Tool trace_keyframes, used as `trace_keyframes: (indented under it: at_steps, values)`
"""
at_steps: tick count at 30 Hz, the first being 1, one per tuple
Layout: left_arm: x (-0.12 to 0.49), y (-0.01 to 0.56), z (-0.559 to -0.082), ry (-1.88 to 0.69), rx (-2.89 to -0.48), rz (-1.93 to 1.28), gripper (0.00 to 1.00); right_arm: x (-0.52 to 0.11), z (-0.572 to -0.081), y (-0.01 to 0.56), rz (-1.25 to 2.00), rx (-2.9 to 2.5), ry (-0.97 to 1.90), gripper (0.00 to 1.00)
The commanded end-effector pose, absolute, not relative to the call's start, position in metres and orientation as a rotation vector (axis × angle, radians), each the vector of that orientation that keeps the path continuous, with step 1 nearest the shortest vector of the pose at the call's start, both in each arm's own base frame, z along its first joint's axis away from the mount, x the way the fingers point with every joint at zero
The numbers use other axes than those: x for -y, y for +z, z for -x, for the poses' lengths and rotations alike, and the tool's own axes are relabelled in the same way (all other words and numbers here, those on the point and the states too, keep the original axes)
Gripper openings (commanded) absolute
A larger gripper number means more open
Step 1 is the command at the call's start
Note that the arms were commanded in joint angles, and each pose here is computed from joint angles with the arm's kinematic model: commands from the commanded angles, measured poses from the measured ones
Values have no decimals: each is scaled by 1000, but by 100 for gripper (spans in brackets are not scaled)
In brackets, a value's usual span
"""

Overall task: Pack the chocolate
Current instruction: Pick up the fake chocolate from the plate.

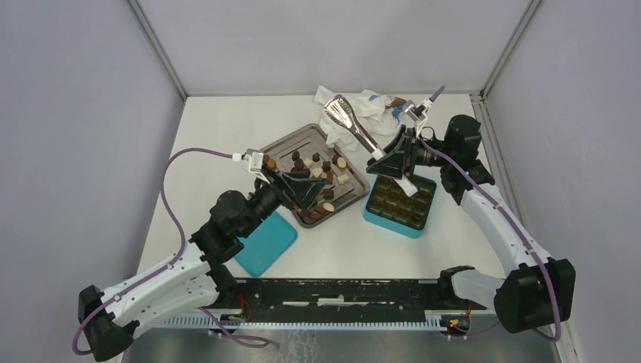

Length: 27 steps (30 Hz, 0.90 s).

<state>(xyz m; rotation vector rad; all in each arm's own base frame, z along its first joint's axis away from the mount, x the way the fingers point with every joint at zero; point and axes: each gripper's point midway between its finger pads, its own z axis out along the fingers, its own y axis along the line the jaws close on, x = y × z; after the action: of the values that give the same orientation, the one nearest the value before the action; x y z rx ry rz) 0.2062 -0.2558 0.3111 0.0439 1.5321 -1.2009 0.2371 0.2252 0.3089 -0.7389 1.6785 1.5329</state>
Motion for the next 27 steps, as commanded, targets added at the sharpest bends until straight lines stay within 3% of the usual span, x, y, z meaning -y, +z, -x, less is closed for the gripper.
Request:
trace_keyframes:
  at_steps: [1,7,13,18,23,27]
  values:
    - [229,302,-227,-916,-1669,-10,100,-216,-260,300,838,-1685,1255,48]
    - [204,246,-239,-671,-1904,-23,100,-192,-287,252,944,-1808,842,47]
    - [189,178,-259,-709,-2172,32,99,-189,-285,220,1066,-1860,659,47]
    - [170,152,-277,-573,-2323,24,89,-194,-281,194,1140,-1902,625,46]
    - [123,150,-312,-209,-2399,-23,78,-199,-283,177,1233,-1947,540,46]
    - [127,153,-322,-258,-2400,-66,74,-204,-286,168,1307,-1979,445,46]
